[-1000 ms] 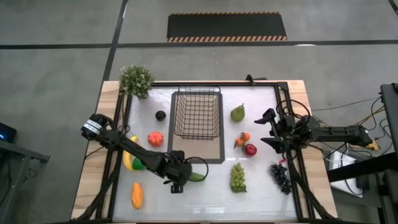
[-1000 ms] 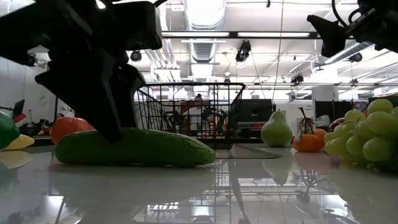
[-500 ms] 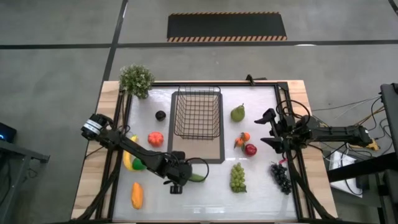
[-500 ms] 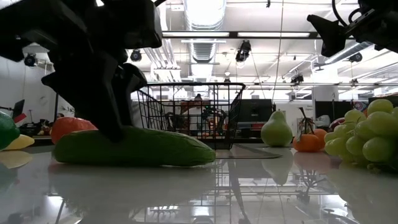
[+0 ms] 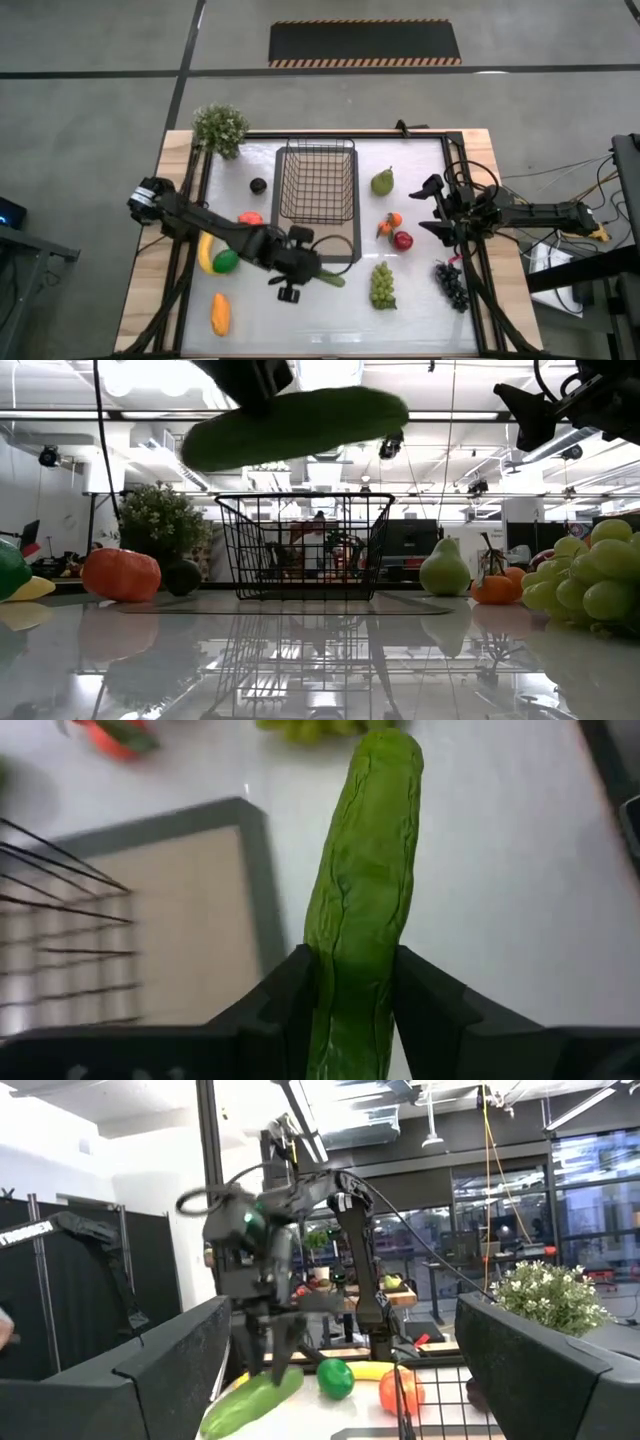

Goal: Build produce basket
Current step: Put the cucumber into the black wire basket

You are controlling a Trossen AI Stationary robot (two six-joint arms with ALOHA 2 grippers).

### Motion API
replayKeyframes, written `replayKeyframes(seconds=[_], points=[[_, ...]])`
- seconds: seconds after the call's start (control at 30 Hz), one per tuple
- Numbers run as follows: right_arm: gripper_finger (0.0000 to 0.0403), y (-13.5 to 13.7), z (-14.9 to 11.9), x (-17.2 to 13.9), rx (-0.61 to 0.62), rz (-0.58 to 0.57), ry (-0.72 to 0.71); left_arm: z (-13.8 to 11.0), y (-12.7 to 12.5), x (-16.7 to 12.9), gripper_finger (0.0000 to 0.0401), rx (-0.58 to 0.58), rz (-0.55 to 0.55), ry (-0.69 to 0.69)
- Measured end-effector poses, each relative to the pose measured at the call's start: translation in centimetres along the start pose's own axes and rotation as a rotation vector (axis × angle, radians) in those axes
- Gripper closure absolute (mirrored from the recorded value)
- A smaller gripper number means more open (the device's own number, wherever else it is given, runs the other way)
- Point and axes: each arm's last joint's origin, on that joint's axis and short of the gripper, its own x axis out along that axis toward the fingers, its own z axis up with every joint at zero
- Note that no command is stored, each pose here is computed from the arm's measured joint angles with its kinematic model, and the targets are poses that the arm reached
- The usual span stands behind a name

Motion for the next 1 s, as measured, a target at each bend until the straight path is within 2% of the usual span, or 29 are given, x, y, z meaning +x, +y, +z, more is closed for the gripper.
replayKeyframes(seconds=[0.17,0.33,0.53,0.67,0.8,1.0], points=[[0.0035,0.0,0.0,0.0,-0.004,0.0,0.0,0.8,4.5,-1.0,0.0307,0.067,0.068,-0.01],[0.0035,0.0,0.0,0.0,-0.007,0.0,0.0,0.4,10.1,-2.0,0.0307,0.112,0.156,-0.005],[0.0035,0.0,0.0,0.0,-0.007,0.0,0.001,-1.0,17.5,-2.8,0.0307,0.055,0.287,0.009],[0.0035,0.0,-0.1,0.0,-0.004,-0.002,0.01,-2.2,21.4,-3.1,0.0307,-0.023,0.356,-0.001],[0.0035,0.0,-0.3,0.0,0.001,-0.005,0.03,-3.5,23.8,-3.0,0.0307,-0.086,0.403,-0.013],[0.0035,-0.1,-0.3,0.0,0.001,-0.005,0.031,-4.9,25.0,-1.8,0.0307,-0.117,0.411,-0.034]])
